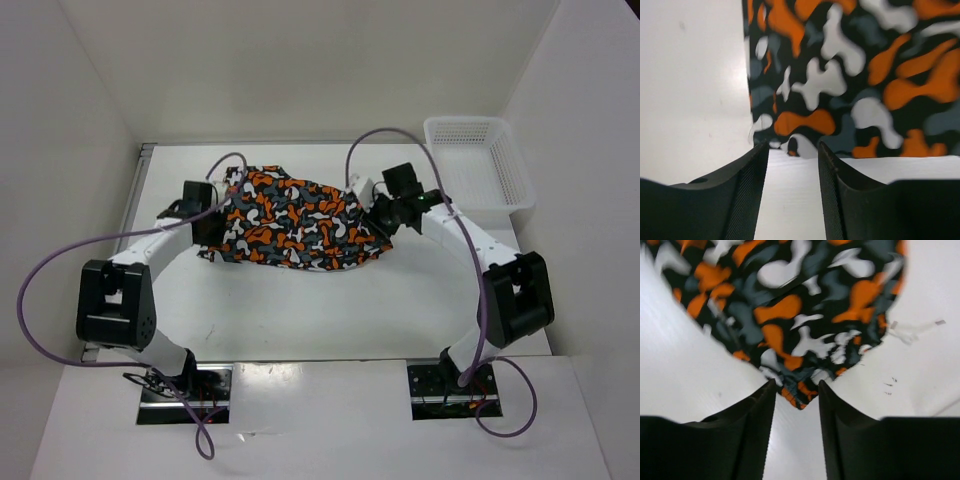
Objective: Fold and stack the shorts
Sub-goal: Fold the shorts
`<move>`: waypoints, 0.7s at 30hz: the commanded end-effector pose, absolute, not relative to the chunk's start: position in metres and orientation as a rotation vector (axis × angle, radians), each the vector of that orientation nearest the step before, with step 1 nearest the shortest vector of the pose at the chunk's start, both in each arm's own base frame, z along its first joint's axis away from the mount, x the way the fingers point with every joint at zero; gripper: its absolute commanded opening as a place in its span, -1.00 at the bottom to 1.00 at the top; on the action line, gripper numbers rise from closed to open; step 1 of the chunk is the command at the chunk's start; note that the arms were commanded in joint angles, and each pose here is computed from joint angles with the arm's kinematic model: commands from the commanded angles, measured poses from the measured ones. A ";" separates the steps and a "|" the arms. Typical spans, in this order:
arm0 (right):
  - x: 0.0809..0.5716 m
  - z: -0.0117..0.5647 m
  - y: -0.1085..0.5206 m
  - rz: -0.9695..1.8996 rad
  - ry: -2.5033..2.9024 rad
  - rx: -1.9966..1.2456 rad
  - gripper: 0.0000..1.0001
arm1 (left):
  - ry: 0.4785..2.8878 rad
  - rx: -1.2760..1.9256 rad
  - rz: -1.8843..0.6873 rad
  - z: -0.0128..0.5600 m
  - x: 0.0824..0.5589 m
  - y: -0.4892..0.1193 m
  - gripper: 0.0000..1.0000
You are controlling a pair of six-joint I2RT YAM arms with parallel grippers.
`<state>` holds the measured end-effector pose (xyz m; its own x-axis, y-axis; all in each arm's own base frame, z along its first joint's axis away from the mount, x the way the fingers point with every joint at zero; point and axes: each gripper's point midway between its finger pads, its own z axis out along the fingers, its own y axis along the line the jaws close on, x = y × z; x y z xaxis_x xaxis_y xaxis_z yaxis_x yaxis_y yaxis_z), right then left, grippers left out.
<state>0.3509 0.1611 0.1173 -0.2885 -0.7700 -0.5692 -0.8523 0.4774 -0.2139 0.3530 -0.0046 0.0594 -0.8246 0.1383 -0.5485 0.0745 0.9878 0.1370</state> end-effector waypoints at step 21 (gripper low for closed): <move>0.383 0.127 0.134 0.404 2.278 -0.270 0.13 | 2.633 -0.037 -0.416 0.045 0.342 0.002 0.24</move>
<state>0.3716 0.1339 0.1099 -0.7233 -0.1097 -0.6818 -0.3323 0.9208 0.2043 0.3359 0.0069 0.0489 -0.8991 -0.0988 -0.4264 0.0217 0.9629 -0.2689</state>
